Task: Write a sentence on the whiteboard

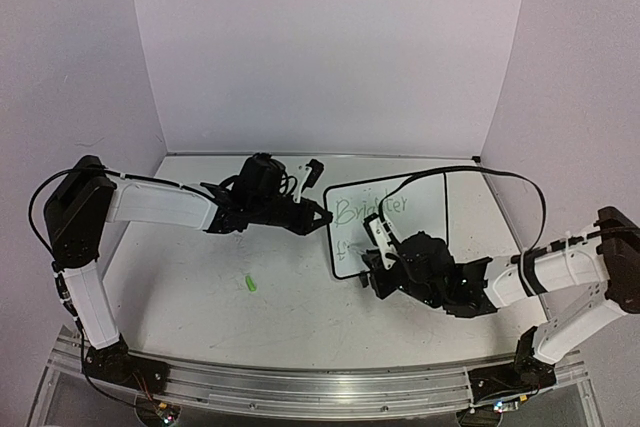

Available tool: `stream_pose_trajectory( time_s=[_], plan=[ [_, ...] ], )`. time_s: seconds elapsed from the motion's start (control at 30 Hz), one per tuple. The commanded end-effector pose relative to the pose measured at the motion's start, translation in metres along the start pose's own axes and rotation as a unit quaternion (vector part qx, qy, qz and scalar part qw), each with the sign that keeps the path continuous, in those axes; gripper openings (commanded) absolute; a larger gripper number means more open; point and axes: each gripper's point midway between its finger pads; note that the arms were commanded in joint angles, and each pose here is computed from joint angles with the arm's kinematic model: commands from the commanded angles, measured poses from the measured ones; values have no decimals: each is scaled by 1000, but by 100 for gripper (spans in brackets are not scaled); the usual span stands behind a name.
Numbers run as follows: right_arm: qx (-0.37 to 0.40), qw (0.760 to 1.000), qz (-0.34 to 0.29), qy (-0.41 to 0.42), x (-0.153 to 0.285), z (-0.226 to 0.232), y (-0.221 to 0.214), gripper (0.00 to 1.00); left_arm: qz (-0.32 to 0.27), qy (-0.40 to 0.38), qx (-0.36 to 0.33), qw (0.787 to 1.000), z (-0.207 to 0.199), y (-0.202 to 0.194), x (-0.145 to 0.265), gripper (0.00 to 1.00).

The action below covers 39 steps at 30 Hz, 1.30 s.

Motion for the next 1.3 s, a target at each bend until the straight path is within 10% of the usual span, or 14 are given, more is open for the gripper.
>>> stream_pose_trajectory(
  time_s=[0.0,1.27],
  plan=[
    [-8,999,-38,-2,-4,6,30,0,-15,69,-10,997,32,14,2,0],
    [-35,999,31,-28,-14,-1,-10,0,-20,69,-20,997,30,19,6,0]
  ],
)
Point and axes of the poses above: each gripper's point midway between its finger pads, its own x axis back along the fingers, its own z axis along the line the jaws close on, y = z × x, and after that the axes turned 4 degrees about -x, right-handed
